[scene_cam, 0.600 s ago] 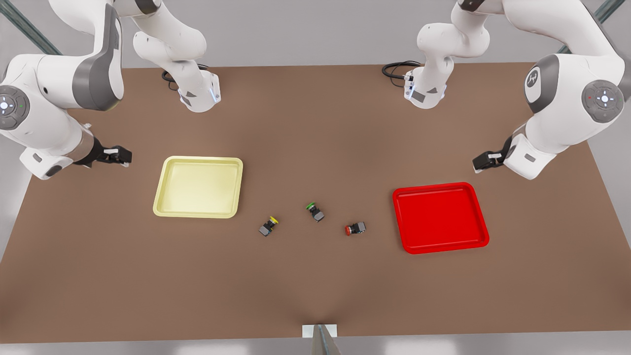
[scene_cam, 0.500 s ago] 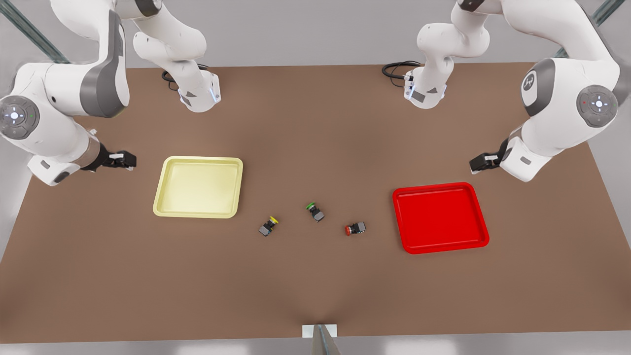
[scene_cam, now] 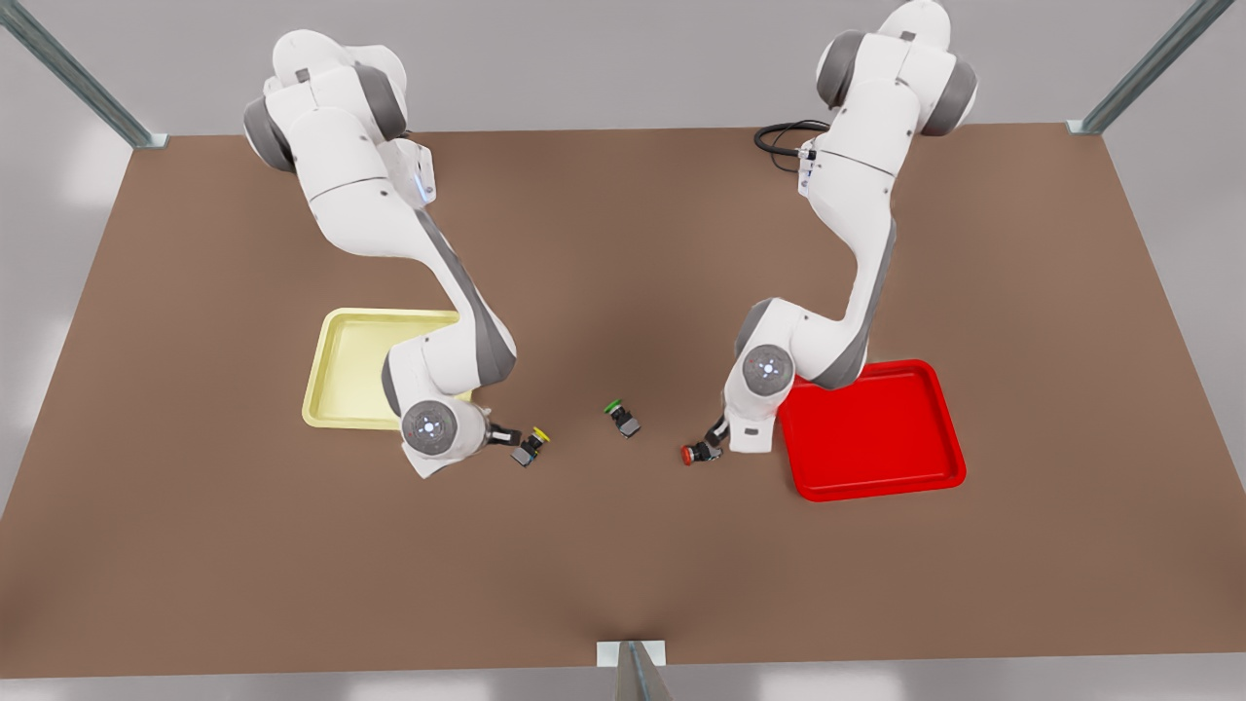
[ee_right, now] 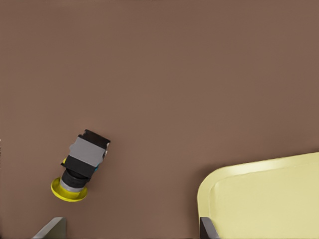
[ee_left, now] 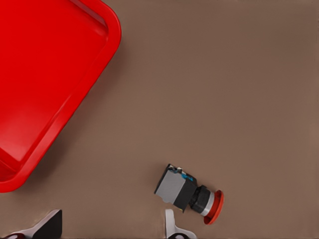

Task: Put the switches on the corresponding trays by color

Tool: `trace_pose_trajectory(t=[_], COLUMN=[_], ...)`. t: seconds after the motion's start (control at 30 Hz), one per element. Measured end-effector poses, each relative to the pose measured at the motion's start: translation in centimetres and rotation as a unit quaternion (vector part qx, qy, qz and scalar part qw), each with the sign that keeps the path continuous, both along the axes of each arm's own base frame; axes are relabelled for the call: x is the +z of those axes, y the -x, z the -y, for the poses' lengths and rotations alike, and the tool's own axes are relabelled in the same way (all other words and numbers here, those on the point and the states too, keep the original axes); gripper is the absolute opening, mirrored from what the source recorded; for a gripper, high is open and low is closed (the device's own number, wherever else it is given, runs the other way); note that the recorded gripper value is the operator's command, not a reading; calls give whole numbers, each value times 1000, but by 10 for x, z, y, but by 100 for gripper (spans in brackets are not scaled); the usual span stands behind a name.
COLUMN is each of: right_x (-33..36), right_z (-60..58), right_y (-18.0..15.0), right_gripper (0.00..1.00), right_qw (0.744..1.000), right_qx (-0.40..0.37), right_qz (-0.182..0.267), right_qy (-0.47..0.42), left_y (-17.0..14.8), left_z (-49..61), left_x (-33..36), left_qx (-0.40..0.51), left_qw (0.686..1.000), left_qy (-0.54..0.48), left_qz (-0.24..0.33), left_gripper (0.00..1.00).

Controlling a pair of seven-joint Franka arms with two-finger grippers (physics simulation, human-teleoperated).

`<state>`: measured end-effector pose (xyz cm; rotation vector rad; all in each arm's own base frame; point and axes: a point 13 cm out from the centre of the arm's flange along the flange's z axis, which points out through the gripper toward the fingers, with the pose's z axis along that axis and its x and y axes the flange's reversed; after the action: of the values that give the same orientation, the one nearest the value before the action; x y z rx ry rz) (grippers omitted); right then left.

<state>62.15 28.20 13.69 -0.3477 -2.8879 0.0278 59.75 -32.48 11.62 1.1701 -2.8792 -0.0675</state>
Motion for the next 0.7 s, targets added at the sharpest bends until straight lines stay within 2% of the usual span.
trace_pose_trajectory(t=[0.17,0.37,0.57,0.7], right_x=[-36,-47,-76,-78], right_z=[-36,-49,-51,-53], right_y=[-28,-46,-22,-22], right_gripper=[100,100,100,100], right_qw=[988,959,943,935], right_qx=[-142,-267,-322,-345], right_qz=[52,89,81,84], right_qy=[-24,-26,3,9], left_y=[-21,-29,-22,-19], left_z=[21,26,22,29], left_x=[-10,-39,-66,-73], left_qx=[195,381,501,553], left_qw=[979,922,862,830], left_qy=[21,38,39,41], left_qz=[46,63,60,58], left_gripper=[100,100,100,100])
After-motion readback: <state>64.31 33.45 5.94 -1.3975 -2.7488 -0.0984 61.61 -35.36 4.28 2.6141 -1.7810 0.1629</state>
